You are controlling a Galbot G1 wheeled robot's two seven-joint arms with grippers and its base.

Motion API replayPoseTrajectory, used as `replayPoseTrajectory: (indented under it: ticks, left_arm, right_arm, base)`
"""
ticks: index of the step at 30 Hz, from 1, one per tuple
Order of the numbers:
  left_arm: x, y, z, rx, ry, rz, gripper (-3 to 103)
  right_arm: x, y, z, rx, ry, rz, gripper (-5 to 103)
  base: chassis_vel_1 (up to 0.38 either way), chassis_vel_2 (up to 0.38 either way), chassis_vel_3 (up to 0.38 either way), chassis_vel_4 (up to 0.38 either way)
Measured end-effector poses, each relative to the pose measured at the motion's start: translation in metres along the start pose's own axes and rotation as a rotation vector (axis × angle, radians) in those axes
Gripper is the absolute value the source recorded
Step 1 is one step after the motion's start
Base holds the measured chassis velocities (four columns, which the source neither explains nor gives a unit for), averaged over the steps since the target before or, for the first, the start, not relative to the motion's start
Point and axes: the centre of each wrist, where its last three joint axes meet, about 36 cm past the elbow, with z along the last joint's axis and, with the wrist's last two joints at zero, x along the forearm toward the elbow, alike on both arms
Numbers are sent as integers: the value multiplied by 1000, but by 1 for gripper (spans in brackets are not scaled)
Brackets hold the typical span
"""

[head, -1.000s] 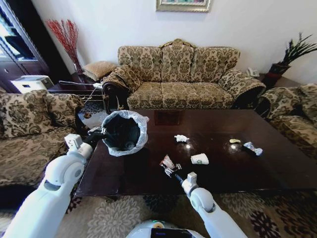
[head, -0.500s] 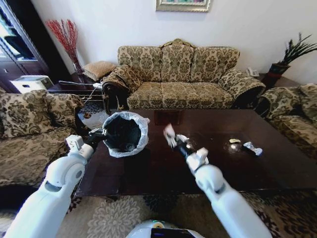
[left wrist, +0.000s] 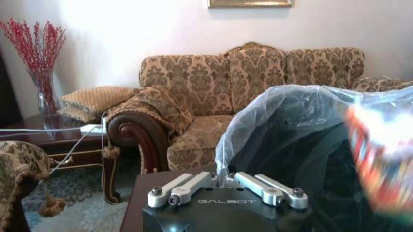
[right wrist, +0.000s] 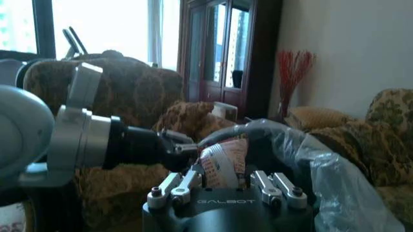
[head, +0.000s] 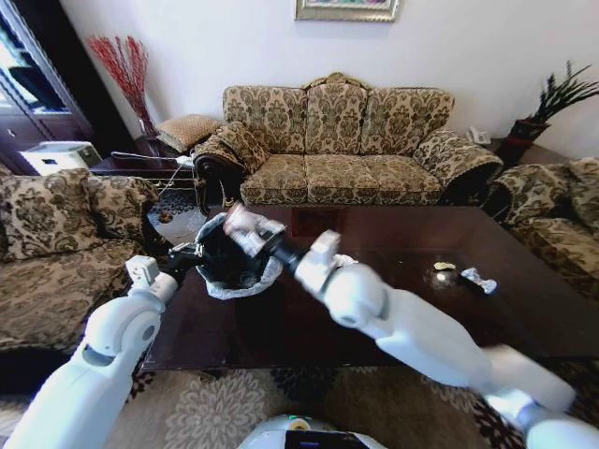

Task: Move to the front of the table and place the trash on the table into the trash bin.

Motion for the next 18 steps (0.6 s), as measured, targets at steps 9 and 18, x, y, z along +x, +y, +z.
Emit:
replayPoseTrajectory:
  ticks: [9, 18]
  left_arm:
    - [-1, 0, 2, 13, 0, 4, 1]
    - [-3, 3, 3, 15, 6, 0, 1]
  right_arm:
    - [-21, -1, -5, 22, -32, 40, 59]
    - [-4, -10, -31, 10, -153, 56, 91]
  base:
    - [0, 0, 0, 0]
    - [0, 0, 0, 0]
